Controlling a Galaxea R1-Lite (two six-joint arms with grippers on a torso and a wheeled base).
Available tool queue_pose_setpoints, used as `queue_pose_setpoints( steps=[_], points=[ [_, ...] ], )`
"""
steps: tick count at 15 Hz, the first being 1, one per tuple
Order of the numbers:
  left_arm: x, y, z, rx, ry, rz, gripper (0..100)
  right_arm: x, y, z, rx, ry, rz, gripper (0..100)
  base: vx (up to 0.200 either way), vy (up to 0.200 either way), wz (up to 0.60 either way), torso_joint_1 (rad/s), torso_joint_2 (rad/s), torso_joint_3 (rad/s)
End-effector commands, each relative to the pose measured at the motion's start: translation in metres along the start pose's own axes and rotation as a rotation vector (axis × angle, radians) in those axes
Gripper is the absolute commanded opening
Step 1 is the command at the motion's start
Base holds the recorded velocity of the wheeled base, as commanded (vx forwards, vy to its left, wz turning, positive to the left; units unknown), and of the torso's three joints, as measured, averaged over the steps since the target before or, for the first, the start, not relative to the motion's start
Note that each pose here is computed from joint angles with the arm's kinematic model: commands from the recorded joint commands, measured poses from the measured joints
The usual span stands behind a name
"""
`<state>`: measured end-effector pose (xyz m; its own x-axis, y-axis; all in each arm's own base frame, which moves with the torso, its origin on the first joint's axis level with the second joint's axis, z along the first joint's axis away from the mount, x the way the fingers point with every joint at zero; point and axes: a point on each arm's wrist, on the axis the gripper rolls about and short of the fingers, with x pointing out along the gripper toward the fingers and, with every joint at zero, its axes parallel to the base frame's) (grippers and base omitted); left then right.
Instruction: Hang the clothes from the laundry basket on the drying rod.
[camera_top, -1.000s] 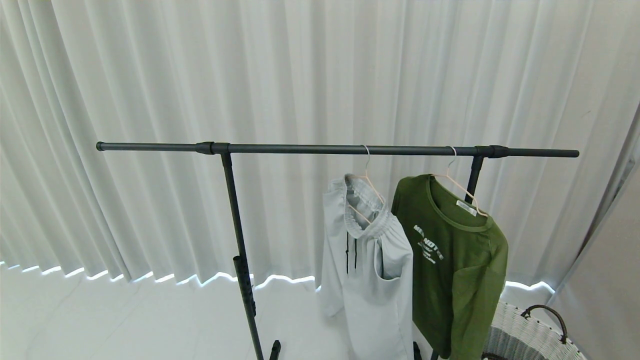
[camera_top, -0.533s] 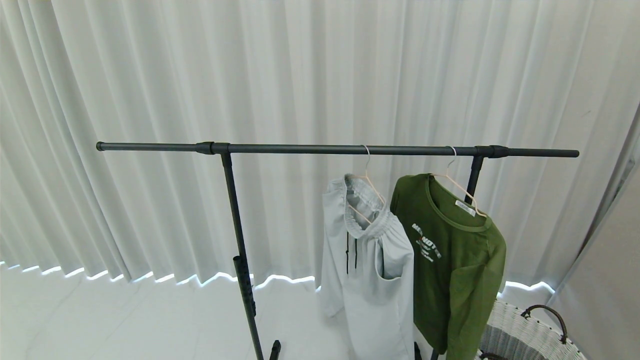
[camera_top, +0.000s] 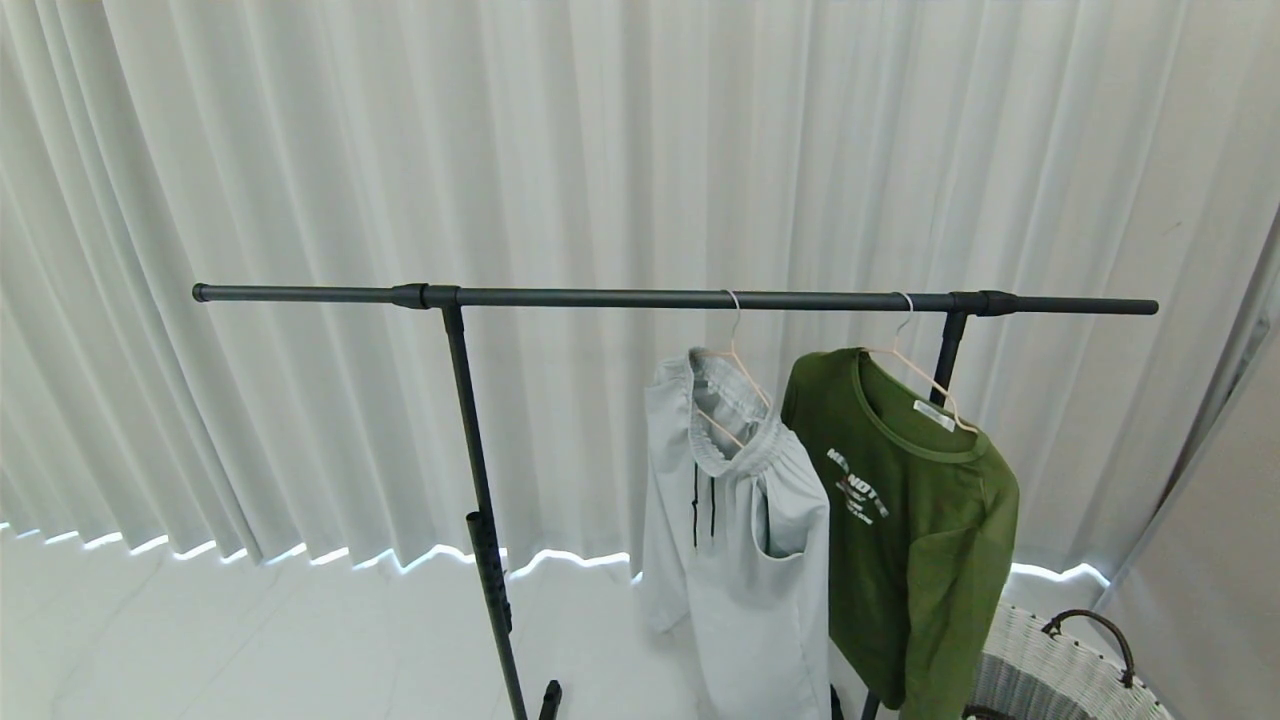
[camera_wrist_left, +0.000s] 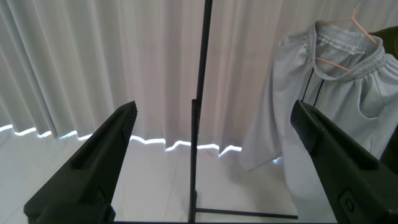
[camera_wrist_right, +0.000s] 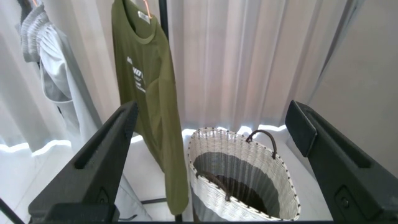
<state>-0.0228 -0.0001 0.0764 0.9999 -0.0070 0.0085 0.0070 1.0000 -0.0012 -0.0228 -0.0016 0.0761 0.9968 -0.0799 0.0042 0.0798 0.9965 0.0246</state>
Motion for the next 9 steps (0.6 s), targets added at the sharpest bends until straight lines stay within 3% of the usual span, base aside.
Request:
queue_pose_setpoints(
  steps=[1, 9],
  points=[
    [0.0000, 0.0000, 0.0000, 0.000, -0.001, 0.001, 100, 0.0000, 0.0000, 0.0001, 0.000, 0.000, 0.000, 100, 0.000, 0.000, 0.00, 0.000, 0.00, 0.000],
    [0.0000, 0.0000, 0.0000, 0.000, -0.001, 0.001, 100, 0.0000, 0.0000, 0.0001, 0.000, 0.000, 0.000, 100, 0.000, 0.000, 0.00, 0.000, 0.00, 0.000]
  ],
)
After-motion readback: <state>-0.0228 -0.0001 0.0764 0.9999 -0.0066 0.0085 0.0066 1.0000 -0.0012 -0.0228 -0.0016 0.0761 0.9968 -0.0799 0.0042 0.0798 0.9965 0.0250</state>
